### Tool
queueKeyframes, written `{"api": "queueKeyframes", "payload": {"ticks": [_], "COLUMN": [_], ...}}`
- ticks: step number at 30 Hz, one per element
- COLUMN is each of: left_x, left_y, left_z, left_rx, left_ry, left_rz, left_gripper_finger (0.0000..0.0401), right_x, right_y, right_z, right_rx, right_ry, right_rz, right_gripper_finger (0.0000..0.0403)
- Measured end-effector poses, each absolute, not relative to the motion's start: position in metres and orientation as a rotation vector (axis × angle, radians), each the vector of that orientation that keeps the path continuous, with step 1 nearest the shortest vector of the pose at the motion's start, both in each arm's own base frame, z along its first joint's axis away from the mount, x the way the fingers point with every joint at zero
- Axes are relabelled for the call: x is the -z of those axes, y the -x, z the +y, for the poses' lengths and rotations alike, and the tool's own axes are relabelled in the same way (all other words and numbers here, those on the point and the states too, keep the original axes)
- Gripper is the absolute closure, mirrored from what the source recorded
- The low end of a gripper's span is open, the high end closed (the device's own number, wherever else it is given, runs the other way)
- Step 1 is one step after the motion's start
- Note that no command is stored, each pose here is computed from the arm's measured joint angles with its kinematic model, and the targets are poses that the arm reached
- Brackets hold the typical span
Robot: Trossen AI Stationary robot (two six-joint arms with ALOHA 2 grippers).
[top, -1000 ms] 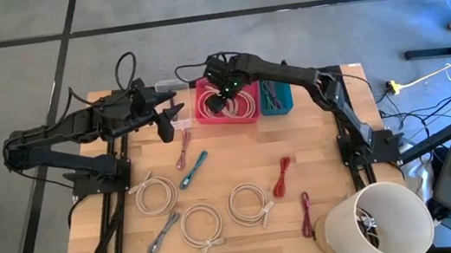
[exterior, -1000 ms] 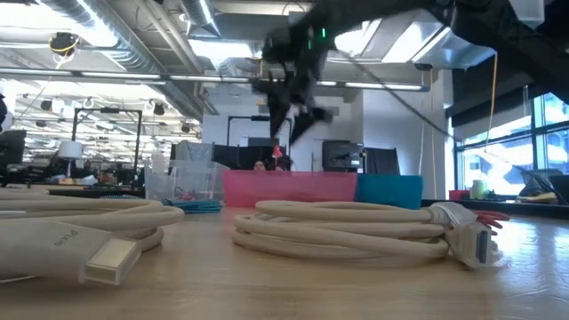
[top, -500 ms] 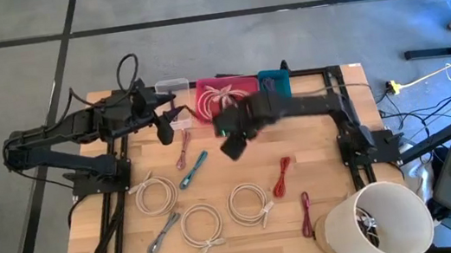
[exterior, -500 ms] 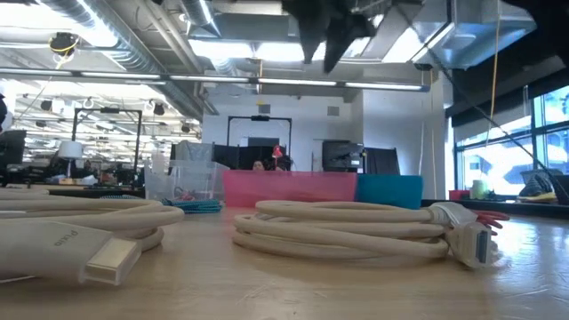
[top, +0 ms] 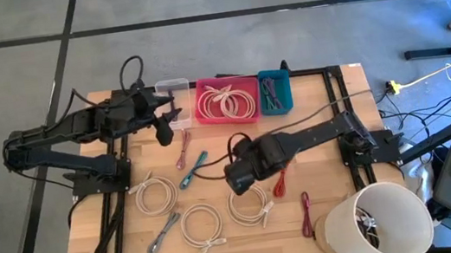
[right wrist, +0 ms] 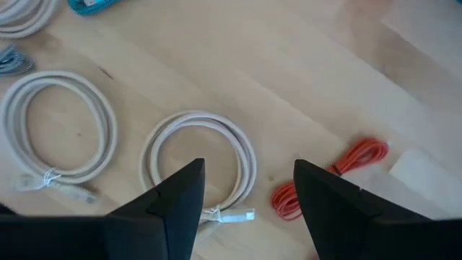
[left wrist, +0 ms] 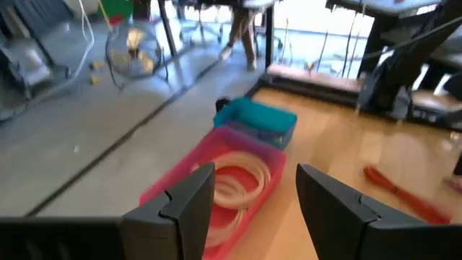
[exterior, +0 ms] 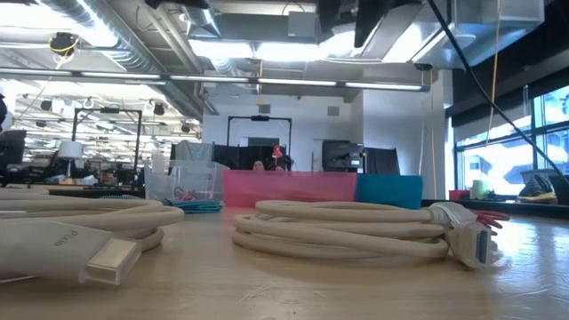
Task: Pick & Place USB Port
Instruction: Put the blue and black charger cable into the transparent bin
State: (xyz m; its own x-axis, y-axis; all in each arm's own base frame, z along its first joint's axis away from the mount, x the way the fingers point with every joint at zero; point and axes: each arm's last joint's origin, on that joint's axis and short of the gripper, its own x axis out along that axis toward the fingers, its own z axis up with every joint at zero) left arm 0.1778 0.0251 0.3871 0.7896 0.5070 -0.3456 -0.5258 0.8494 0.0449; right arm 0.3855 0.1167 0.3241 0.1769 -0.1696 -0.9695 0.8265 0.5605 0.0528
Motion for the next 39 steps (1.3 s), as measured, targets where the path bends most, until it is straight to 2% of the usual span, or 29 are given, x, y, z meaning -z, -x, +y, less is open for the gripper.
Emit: {"api": "queueKeyframes", "payload": {"ticks": [9, 16, 22, 31, 39], "left_x": [-0.359, -0.345, -0.303, -0.244, -0.202], "left_y": [-0.16, -0.151, -0.158, -0.189, -0.224], "left_z": [0.023, 0.023, 0.021, 0.016, 0.014], "left_rx": [-0.626, -0.744, -0.764, -0.625, -0.498], "left_ry": [0.215, 0.354, 0.556, 0.67, 0.628], "left_rz": [0.648, 0.718, 0.809, 0.853, 1.033], "left_gripper_finger": [0.0212, 0.0212, 0.0212, 0.0212, 0.0212], "right_x": [-0.328, -0.342, -0.353, -0.369, -0.374], "right_y": [-0.36, -0.316, -0.276, -0.239, -0.235], "right_z": [0.119, 0.101, 0.085, 0.067, 0.056], "right_rx": [0.977, 1.063, 1.098, 1.096, 1.095], "right_ry": [-0.702, -0.746, -0.77, -0.755, -0.688], "right_rz": [1.006, 0.914, 0.842, 0.708, 0.693], "right_gripper_finger": [0.0188, 0.0188, 0.0188, 0.0188, 0.0188]}}
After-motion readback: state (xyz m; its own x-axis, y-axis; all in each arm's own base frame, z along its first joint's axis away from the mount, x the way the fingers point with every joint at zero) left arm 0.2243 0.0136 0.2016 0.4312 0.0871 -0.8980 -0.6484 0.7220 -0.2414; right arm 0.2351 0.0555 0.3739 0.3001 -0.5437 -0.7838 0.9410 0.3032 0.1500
